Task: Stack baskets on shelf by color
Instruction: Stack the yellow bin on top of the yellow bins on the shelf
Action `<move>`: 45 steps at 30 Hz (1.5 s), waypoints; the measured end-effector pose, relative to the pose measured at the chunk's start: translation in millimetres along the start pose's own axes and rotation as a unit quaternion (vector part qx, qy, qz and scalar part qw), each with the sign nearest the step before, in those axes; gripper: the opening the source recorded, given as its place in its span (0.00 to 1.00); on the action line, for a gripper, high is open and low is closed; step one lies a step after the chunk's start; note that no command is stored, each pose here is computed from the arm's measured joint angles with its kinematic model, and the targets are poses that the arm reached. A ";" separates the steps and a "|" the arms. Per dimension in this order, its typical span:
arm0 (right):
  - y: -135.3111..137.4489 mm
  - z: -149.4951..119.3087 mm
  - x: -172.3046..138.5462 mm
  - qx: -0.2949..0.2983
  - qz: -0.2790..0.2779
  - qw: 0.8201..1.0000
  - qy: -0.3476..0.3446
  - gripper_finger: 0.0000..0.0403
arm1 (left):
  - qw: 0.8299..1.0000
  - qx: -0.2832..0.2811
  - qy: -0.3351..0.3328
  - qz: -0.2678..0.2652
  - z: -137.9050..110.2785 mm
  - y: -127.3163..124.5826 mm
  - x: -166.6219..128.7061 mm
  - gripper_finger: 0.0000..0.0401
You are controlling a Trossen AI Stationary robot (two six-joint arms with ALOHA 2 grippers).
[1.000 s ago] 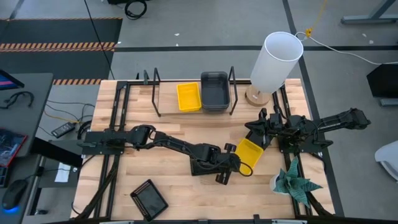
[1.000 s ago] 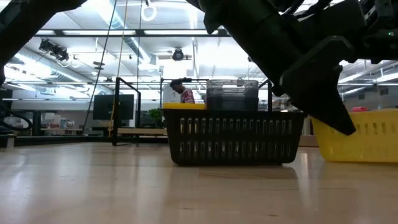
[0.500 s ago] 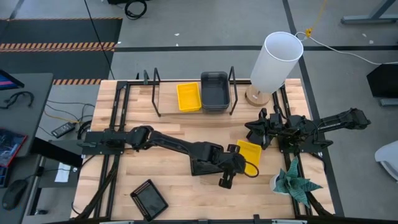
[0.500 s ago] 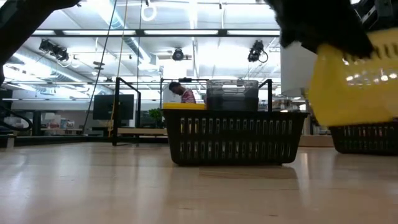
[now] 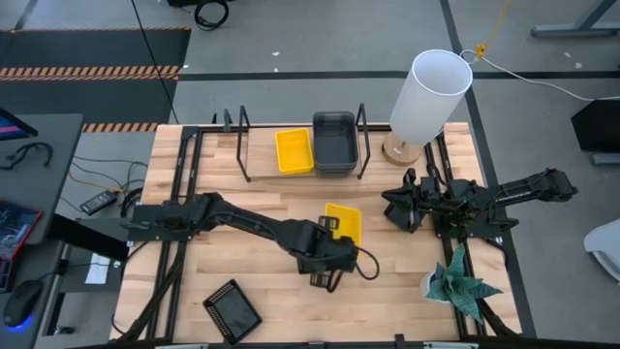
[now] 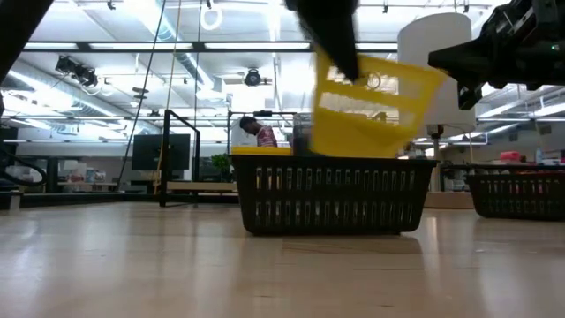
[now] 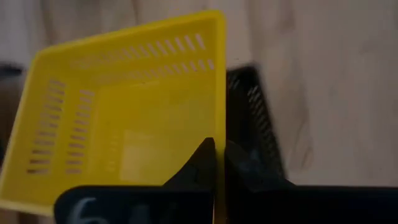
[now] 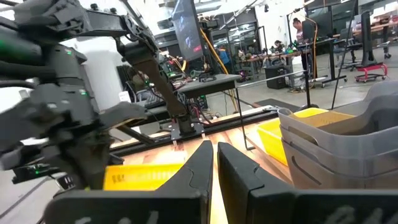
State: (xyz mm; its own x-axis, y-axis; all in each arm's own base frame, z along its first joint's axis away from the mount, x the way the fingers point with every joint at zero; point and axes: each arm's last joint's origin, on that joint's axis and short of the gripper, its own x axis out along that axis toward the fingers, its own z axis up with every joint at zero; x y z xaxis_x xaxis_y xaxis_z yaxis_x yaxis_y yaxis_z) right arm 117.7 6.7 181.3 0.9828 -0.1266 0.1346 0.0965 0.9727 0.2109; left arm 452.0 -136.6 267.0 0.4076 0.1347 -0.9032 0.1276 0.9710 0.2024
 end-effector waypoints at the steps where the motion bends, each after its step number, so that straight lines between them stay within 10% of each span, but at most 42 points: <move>1: 0.1 0.1 0.0 0.000 0.000 1.000 -0.001 0.07 | 1.000 -0.001 0.009 0.005 -2.9 1.4 -2.5 0.03; 18: 0.1 0.4 0.0 0.000 0.001 1.000 -0.002 0.07 | 0.986 -0.075 0.097 0.117 -82.9 62.9 -44.8 0.03; 45: 0.1 0.4 0.0 0.000 0.000 1.000 -0.002 0.07 | 0.982 -0.096 -0.051 0.153 -174.7 197.4 -11.7 0.03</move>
State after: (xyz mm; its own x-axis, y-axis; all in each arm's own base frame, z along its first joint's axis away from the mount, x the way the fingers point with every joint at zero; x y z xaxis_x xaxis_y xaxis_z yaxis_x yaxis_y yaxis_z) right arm 117.7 6.7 181.7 0.9823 -0.1267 0.1382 0.0957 0.9727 0.2116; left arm 314.4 88.0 251.4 0.4898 0.4150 -0.7667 -0.1831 0.9088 0.3749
